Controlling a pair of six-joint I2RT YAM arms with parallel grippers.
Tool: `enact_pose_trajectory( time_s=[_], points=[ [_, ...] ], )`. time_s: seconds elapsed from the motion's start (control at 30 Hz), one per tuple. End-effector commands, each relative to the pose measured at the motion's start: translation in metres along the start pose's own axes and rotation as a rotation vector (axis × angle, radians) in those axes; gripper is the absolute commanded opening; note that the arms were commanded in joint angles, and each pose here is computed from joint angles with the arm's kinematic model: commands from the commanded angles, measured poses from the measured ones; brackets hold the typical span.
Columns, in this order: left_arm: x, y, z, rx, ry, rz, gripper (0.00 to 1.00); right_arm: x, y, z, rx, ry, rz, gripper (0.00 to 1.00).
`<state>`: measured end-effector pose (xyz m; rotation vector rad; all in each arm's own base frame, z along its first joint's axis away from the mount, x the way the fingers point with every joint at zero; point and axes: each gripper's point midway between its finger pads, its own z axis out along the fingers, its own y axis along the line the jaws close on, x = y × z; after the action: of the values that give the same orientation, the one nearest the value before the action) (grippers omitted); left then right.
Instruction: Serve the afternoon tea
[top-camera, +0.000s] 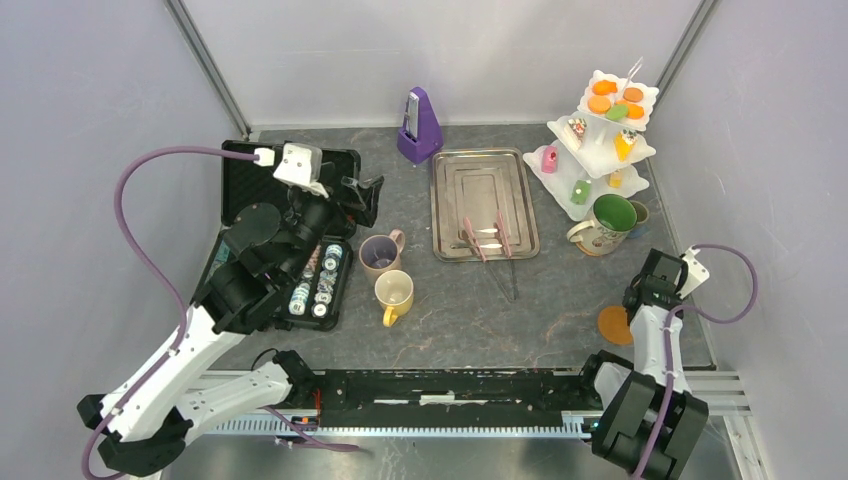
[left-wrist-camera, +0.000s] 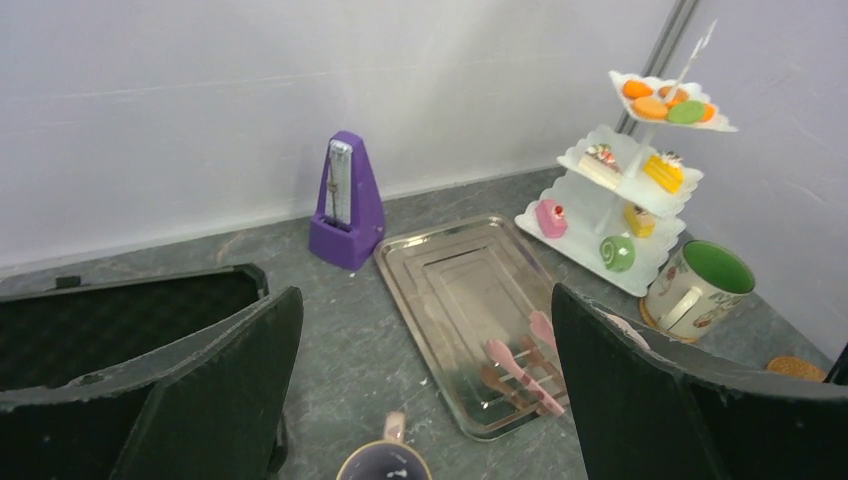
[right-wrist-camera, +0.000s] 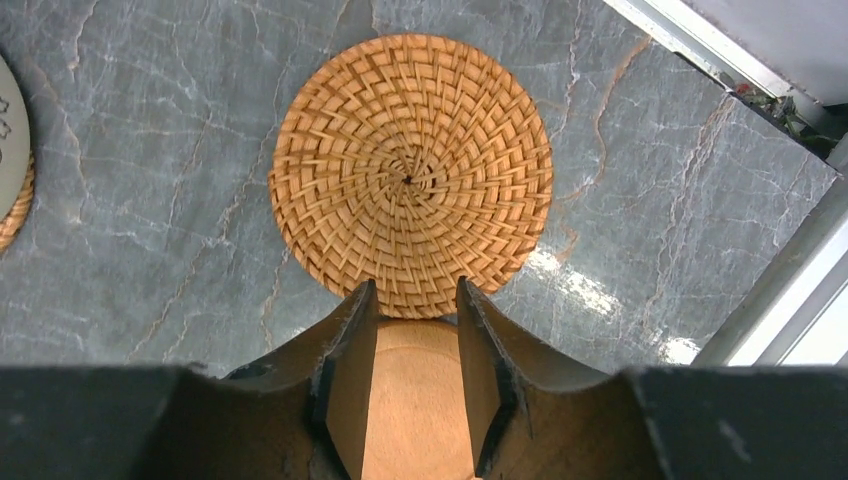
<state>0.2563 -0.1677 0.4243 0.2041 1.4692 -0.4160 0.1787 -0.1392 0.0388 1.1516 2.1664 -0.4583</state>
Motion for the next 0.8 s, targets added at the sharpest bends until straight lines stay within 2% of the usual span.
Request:
enact_pose_trajectory(
  time_s=[0.0, 0.13, 0.37, 0.77],
  points=[
    [0.018, 0.011, -0.003, -0.051, 0.068, 0.053, 1.0, -0.014, -0.003, 0.009, 0.045, -0.072, 0.074, 0.4],
    [0.044, 0.017, -0.005, -0.066, 0.123, 0.101, 1.0, -0.014, -0.008, 0.015, 0.081, -0.075, 0.037, 0.4],
    [0.085, 0.036, -0.006, -0.152, 0.162, 0.158, 1.0, -0.015, 0.016, 0.025, -0.032, -0.034, -0.044, 0.36],
    [0.103, 0.046, -0.013, -0.171, 0.151, 0.188, 1.0, -0.011, 0.058, 0.048, -0.189, 0.061, -0.082, 0.41]
  ],
)
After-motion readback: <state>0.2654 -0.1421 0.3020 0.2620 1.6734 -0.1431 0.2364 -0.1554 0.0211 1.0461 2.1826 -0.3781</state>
